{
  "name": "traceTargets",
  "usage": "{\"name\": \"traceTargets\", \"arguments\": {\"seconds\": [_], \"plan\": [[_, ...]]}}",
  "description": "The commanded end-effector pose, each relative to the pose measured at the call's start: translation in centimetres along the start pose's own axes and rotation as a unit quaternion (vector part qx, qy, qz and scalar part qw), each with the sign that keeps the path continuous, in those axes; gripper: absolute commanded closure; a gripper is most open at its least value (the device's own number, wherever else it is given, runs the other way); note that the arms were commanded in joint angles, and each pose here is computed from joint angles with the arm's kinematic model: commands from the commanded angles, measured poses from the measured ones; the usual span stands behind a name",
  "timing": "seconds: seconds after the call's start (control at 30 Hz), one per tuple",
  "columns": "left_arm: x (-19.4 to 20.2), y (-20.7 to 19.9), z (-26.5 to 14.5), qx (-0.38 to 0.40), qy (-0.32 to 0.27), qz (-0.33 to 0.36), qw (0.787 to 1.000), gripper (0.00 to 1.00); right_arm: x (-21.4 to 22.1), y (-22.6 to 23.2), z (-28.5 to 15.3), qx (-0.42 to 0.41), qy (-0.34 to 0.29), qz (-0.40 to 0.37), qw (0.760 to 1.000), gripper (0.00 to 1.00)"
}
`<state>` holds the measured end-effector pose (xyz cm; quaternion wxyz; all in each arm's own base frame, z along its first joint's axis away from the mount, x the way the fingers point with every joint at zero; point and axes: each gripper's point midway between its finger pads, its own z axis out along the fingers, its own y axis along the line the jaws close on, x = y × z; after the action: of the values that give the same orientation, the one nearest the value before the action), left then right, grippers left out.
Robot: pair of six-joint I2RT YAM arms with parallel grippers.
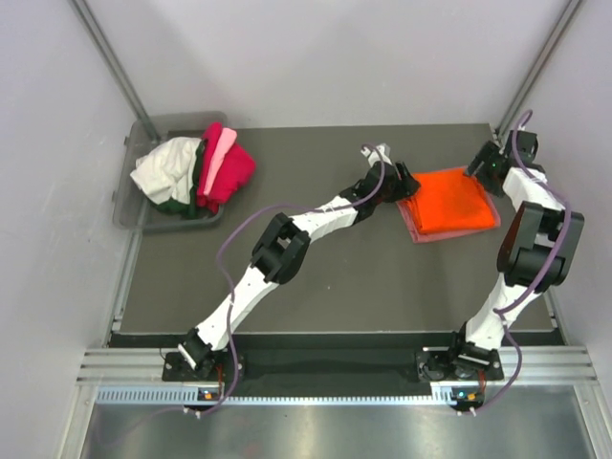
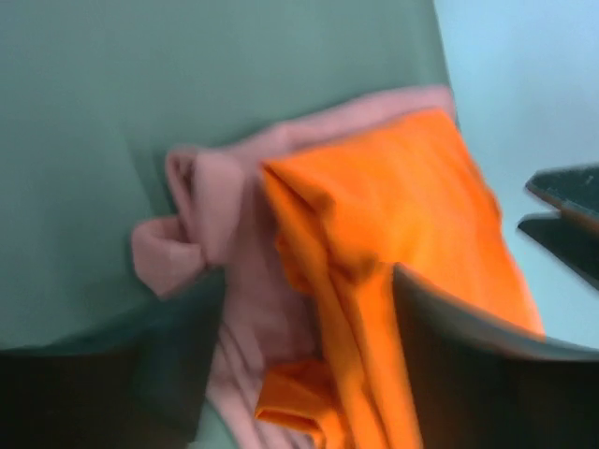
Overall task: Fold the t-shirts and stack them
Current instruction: Neatly place the folded tshirt to the corner
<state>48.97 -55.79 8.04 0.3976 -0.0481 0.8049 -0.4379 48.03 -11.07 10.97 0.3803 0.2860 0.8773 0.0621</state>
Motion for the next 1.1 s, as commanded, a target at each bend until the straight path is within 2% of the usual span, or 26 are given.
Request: {"name": "traceTargets", "arguments": {"seconds": [0.0, 0.1, 0.2, 0.23, 0.33, 0.47, 0.5, 0.53, 0.73, 0.9, 1.07], "plan": [[-4.6, -4.0, -1.3, 0.018, -0.062, 0.017, 0.998, 0.18, -4.1, 1.2, -0.9, -0.021, -0.054, 0.010, 0.998, 0.20], [-6.6, -5.8, -3.2, 0.017, -0.074, 0.051, 0.996, 0.15, -4.6, 1.4, -3.3, -0.020, -0.074, 0.004, 0.997, 0.19], [-9.0, -7.7, -6.0, 0.015, -0.090, 0.076, 0.993, 0.15, -4.6, 1.5, -6.4, -0.014, -0.090, -0.013, 0.996, 0.22], [-9.8, -8.3, -7.9, 0.012, -0.093, 0.079, 0.992, 0.15, -3.8, 1.5, -6.9, -0.013, -0.085, -0.019, 0.996, 0.30], [-11.2, -8.3, -12.2, -0.012, -0.100, 0.090, 0.991, 0.15, -1.9, 2.7, -8.7, -0.026, -0.069, -0.053, 0.996, 0.41], [-12.4, -6.1, -17.5, -0.059, -0.094, 0.091, 0.990, 0.15, 2.4, 5.7, -9.6, -0.054, -0.017, -0.128, 0.990, 0.46], [-11.9, -3.7, -18.5, -0.083, -0.083, 0.089, 0.989, 0.16, 3.2, 6.6, -9.9, -0.065, -0.006, -0.141, 0.988, 0.50], [-12.9, -3.8, -20.6, -0.088, -0.084, 0.085, 0.989, 0.16, 4.0, 7.5, -9.9, -0.077, 0.002, -0.154, 0.985, 0.56], [-14.7, 2.5, -28.2, -0.118, -0.081, 0.044, 0.989, 0.21, 10.0, 13.7, -9.6, -0.126, 0.057, -0.232, 0.963, 0.63], [-14.9, 7.2, -33.7, -0.171, -0.099, 0.051, 0.979, 0.21, 13.3, 15.2, -7.3, -0.133, 0.088, -0.260, 0.952, 0.68], [-13.7, 11.1, -36.6, -0.221, -0.134, 0.053, 0.965, 0.21, 15.0, 15.7, -5.0, -0.128, 0.110, -0.274, 0.947, 0.73]]}}
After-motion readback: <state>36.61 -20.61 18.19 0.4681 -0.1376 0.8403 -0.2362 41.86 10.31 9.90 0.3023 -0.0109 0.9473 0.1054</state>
